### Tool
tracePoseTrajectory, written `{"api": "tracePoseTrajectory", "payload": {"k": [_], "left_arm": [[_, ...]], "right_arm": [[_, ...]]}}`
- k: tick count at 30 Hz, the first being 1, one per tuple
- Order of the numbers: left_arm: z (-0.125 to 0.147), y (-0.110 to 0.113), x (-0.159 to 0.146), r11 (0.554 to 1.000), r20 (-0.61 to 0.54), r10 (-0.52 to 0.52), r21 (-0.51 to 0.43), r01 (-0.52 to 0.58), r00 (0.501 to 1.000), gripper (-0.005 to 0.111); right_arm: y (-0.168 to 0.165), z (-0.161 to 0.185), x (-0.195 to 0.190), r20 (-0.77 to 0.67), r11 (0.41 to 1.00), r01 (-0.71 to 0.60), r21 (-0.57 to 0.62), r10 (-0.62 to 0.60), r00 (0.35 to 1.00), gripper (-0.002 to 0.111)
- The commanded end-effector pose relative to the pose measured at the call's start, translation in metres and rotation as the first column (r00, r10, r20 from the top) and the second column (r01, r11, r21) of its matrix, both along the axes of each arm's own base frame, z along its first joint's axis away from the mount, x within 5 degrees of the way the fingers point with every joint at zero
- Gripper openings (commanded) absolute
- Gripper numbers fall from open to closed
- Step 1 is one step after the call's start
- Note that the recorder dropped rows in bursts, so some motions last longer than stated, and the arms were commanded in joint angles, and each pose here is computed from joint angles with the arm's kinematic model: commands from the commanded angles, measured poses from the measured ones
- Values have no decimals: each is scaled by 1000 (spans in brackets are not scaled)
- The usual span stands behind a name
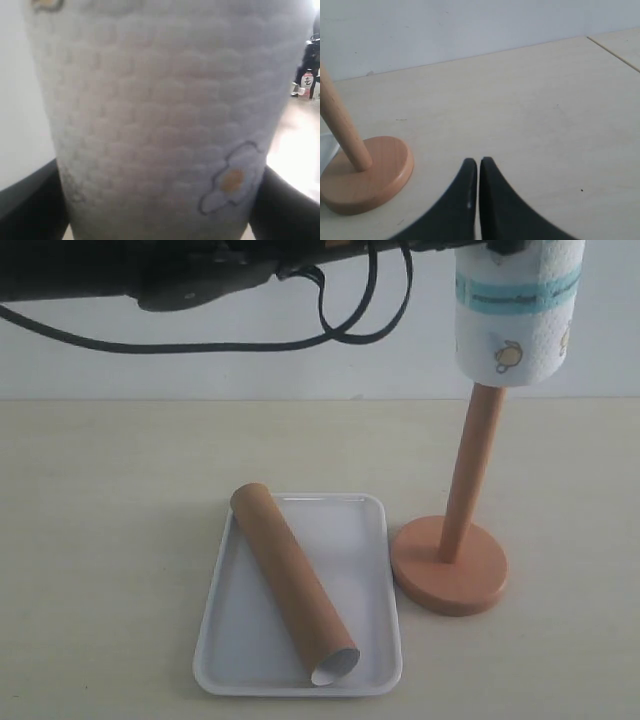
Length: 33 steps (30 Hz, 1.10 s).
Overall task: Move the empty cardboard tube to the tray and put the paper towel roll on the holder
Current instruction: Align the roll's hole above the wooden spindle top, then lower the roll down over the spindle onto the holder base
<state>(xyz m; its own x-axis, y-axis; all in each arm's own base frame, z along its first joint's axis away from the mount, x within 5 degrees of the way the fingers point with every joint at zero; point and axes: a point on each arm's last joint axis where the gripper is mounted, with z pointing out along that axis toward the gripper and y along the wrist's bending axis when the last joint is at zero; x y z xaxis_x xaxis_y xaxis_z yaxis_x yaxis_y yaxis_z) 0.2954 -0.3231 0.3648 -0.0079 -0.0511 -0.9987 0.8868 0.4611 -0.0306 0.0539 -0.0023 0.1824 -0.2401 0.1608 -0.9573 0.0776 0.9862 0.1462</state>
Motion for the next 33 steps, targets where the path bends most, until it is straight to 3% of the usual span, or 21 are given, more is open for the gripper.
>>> {"api": "tracePoseTrajectory", "payload": {"k": [1,16,27,33], "left_arm": [[-7,-8,2,999,-9,-30,-17,29,1000,4],[-73,-18,10,990,-98,-45,125,57,994,4],[-109,-11,1,970,-136,-51,231,81,989,4],[-120,-11,2,967,-160,-46,240,84,986,4]], "right_arm": [[0,1,0,13,1000,1,-8,-1,1000,1],[0,2,0,15,1000,1,-8,-1,1000,1],[0,2,0,15,1000,1,-8,-1,1000,1],[0,2,0,15,1000,1,-8,-1,1000,1]]}}
